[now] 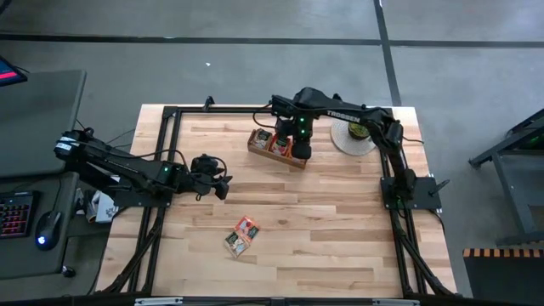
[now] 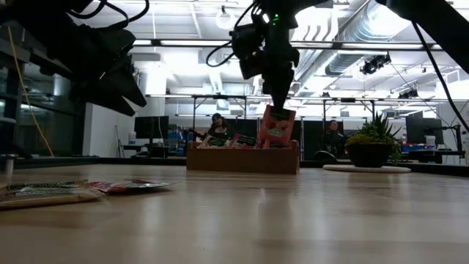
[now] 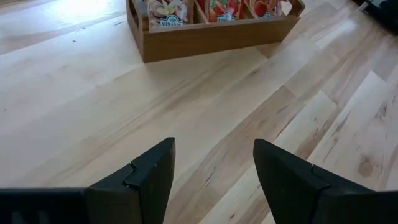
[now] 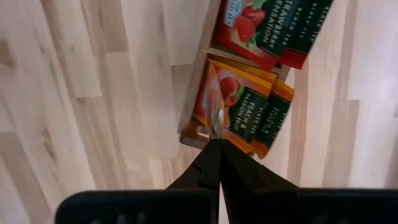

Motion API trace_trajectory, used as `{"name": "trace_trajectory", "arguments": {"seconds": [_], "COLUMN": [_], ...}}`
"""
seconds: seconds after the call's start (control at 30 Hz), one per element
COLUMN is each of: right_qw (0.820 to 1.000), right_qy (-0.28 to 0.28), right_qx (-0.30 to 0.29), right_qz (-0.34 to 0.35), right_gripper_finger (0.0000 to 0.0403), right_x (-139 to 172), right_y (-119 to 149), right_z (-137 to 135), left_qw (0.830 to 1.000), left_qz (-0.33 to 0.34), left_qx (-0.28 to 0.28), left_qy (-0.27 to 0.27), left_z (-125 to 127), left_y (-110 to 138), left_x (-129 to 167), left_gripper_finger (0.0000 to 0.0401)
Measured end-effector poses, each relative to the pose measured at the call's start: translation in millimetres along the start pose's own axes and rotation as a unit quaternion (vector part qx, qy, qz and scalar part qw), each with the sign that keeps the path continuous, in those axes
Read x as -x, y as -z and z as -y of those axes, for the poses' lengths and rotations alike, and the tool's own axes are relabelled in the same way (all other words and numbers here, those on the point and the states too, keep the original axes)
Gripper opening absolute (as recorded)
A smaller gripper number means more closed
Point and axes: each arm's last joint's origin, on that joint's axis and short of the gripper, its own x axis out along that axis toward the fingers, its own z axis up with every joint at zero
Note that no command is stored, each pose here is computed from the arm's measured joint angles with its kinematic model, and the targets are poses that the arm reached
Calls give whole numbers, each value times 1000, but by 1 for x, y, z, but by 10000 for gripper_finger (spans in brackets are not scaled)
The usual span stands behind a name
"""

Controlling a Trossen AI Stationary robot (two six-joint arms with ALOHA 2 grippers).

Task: Pick & Place Tea
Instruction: Put the orange tea bag into the right section of the wooden organizer

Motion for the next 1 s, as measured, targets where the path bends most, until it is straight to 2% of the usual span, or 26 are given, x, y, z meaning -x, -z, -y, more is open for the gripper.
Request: {"name": "trace_trajectory", "arguments": {"seconds": [0.2, 0.53, 0.73, 1.0], "right_qw": [1000, 999, 998, 996], "right_qy": [6, -13, -23, -2], "right_qx": [5, -1, -12, -13], "right_qz": [-15, -35, -66, -89], "right_gripper_finger": [0, 0, 0, 0], "right_x": [-9, -28, -48, -62], "right_y": [-3, -9, -2, 3], "right_z": [3, 4, 6, 8], "left_qw": [1000, 1000, 1000, 1000], "left_qz": [0, -8, -11, -13], "left_qx": [0, 0, 0, 0], "left_qy": [0, 5, 8, 9], "left_z": [0, 0, 0, 1], "left_y": [0, 1, 1, 1], "left_x": [0, 0, 0, 0], "left_gripper_finger": [216, 216, 216, 216]}}
